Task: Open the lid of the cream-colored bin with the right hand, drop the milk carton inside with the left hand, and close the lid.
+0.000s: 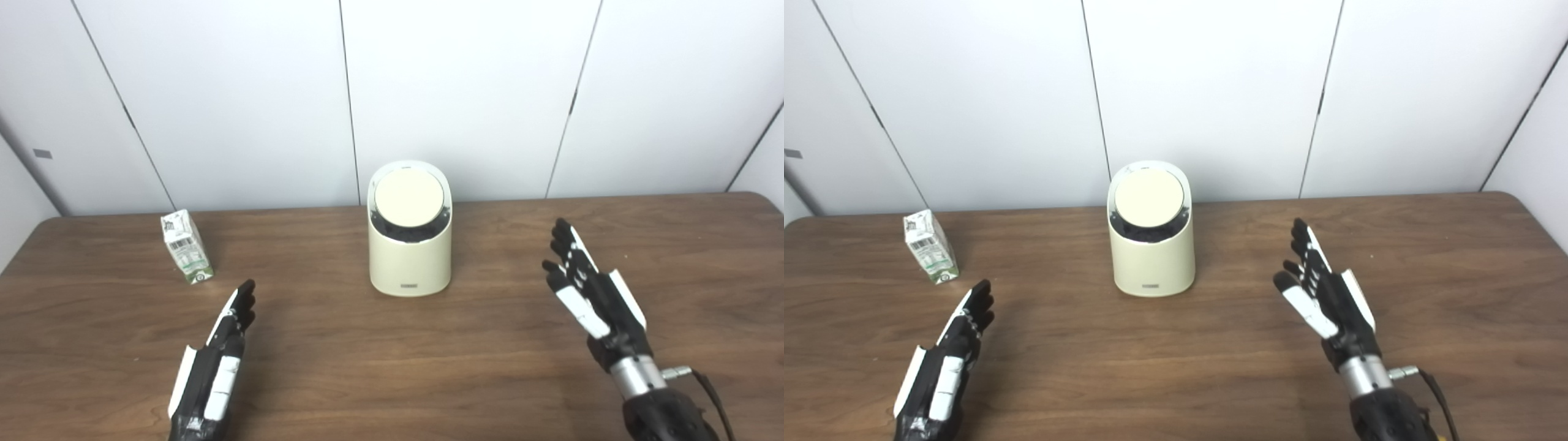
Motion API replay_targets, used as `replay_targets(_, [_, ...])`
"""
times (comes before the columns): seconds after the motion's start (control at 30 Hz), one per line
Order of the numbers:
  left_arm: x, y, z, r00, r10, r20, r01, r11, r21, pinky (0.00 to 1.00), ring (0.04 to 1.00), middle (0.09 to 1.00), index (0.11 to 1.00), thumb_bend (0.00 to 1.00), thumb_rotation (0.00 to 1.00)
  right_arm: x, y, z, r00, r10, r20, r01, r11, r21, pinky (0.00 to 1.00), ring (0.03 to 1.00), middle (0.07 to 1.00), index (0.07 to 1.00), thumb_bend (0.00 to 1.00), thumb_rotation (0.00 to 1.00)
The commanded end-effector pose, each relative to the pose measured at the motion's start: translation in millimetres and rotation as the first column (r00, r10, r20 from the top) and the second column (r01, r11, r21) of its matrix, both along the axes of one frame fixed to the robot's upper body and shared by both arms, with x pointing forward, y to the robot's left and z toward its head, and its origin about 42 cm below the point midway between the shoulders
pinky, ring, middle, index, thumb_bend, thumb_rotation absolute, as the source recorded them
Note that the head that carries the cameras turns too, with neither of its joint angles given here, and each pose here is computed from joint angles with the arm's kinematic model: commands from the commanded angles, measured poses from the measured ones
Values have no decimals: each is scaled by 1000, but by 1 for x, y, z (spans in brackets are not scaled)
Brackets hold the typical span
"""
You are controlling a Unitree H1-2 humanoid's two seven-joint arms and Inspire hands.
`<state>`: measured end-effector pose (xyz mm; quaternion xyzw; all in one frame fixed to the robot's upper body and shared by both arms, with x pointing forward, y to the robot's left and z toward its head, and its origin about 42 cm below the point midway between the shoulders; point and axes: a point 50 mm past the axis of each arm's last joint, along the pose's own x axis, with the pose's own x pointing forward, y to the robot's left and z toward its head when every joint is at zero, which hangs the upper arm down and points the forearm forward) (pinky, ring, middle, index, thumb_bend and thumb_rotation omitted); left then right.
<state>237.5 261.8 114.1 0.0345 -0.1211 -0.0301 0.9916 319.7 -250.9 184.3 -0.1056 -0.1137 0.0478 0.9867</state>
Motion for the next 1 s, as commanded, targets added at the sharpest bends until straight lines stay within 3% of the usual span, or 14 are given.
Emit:
replay_targets(0.0, [-19,-10,-25,997,15,-80,-18,999,-33,1000,1000,1000,1000,703,923,12,8,22,999,4,55,-2,999,-39,903,978,995,1000,791,800])
replay_targets(0.13, [-20,-12,-24,997,17,-79,-19,999,-32,1000,1000,1000,1000,697,918,27,22,42,996,-26,80,37,988,-148,849,954,978,997,802,868])
replay_targets(0.27, [-20,-14,-23,997,18,-79,-20,999,-28,1000,1000,1000,1000,705,912,43,38,62,994,-60,87,76,977,-198,805,921,952,980,882,874])
replay_targets(0.43, [-20,-14,-23,997,15,-75,-16,1000,-20,1000,1000,1000,1000,708,907,63,56,82,993,-50,102,73,971,-229,857,908,948,979,868,854])
replay_targets(0.57, [-20,-15,-24,997,15,-73,-17,999,-26,1000,1000,1000,1000,693,890,75,68,91,992,-43,120,72,967,-243,870,906,941,974,845,801])
replay_targets(0.7, [-20,-17,-23,997,18,-75,-21,999,-36,1000,1000,1000,1000,683,882,87,79,99,991,-40,130,73,961,-265,836,917,939,975,832,676])
replay_targets(0.97, [-19,-20,-23,998,18,-66,-20,999,-38,1000,1000,1000,1000,673,890,118,90,112,988,-17,151,73,925,-372,740,884,928,970,843,636])
